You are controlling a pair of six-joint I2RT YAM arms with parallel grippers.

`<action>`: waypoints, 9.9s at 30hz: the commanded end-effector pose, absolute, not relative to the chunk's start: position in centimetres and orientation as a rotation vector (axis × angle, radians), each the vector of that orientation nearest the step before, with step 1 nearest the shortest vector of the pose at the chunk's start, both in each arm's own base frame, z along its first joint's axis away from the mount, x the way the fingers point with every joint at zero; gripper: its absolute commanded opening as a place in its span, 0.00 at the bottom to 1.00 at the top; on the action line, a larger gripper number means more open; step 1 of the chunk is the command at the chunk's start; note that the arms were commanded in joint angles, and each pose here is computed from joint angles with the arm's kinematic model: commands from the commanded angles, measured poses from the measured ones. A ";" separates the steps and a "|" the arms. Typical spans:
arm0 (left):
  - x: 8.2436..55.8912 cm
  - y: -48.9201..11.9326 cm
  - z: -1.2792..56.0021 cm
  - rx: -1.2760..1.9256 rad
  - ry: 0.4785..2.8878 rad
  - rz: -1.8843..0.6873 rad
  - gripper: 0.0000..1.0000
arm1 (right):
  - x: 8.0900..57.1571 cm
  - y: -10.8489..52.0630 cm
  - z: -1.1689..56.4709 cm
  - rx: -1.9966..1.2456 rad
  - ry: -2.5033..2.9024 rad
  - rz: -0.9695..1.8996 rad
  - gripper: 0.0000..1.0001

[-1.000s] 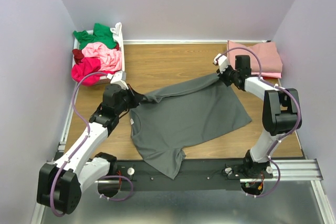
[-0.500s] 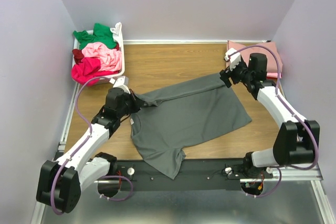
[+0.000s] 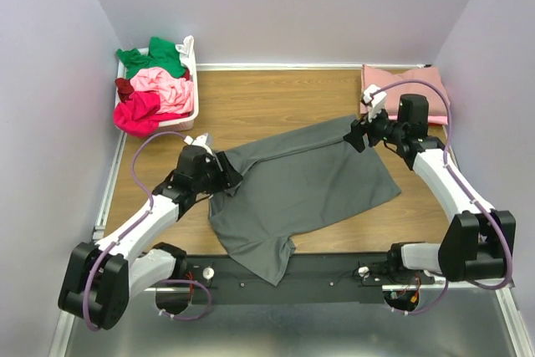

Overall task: Fold and stack the t-shirts
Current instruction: Fold the tshirt

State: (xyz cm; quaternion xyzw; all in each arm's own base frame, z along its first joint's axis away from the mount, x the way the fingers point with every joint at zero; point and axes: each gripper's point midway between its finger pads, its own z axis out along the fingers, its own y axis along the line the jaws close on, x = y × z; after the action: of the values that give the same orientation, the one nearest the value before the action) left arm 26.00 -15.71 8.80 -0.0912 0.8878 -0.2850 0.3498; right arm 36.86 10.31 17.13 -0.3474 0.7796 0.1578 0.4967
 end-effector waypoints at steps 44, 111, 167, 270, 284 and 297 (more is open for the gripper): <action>32.3 -4.0 1.9 -0.686 2.323 -0.538 0.39 | 33.1 10.8 17.7 -0.778 1.887 0.549 0.84; 36.7 -1.2 5.1 -0.644 2.302 -0.361 0.00 | 33.1 10.5 16.0 -0.788 1.946 0.560 0.84; 31.8 -3.3 21.8 -0.079 1.832 -0.520 0.61 | 31.0 47.0 7.1 -0.507 2.362 1.498 0.52; 34.1 -11.0 3.8 0.079 2.555 0.227 0.19 | 37.8 27.3 18.7 -0.735 1.913 1.143 0.47; 36.1 -10.1 4.8 0.070 2.536 0.279 0.25 | 37.5 27.1 18.8 -0.726 1.905 1.180 0.47; 37.6 -7.1 6.1 -0.010 2.503 0.359 0.31 | 37.2 27.1 18.4 -0.728 1.909 1.214 0.47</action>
State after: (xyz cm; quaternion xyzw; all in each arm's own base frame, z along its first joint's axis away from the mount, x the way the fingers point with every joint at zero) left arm 37.04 -8.46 5.68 0.0040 0.9484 0.1098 0.2975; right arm 37.63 27.14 17.50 -0.2762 0.7595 0.4609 0.3667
